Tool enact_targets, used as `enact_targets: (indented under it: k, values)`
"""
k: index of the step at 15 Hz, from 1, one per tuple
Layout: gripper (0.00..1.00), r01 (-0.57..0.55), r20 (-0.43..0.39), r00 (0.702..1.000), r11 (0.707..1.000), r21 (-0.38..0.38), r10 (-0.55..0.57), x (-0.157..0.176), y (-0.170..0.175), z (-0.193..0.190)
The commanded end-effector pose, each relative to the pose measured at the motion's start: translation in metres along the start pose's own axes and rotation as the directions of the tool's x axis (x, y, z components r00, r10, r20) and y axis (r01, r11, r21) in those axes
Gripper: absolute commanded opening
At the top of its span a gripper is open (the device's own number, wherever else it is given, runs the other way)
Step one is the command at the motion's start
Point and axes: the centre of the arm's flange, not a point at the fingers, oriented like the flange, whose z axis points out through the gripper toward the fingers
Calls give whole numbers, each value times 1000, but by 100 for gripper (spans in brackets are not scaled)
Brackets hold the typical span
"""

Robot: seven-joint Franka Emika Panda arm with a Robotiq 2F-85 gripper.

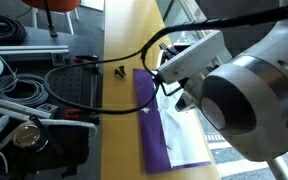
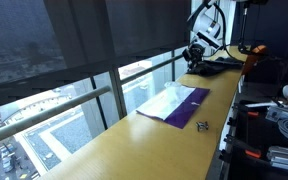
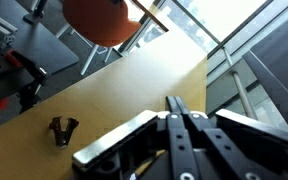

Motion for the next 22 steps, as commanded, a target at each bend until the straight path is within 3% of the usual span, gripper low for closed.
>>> enact_targets:
  k: [1,3,6,8,16,22]
  values:
    - [0,16,55,998,999,42,-18,9,-8,-3]
    - [0,26,78,996,998,60,-31,12,-9,2]
    - [0,31,102,994,997,69,-38,11,8,-30]
    - [0,31,112,993,996,81,-40,12,10,-31]
    - [0,36,148,988,995,90,-49,26,-7,14]
    - [0,44,154,986,996,80,-56,27,-11,13]
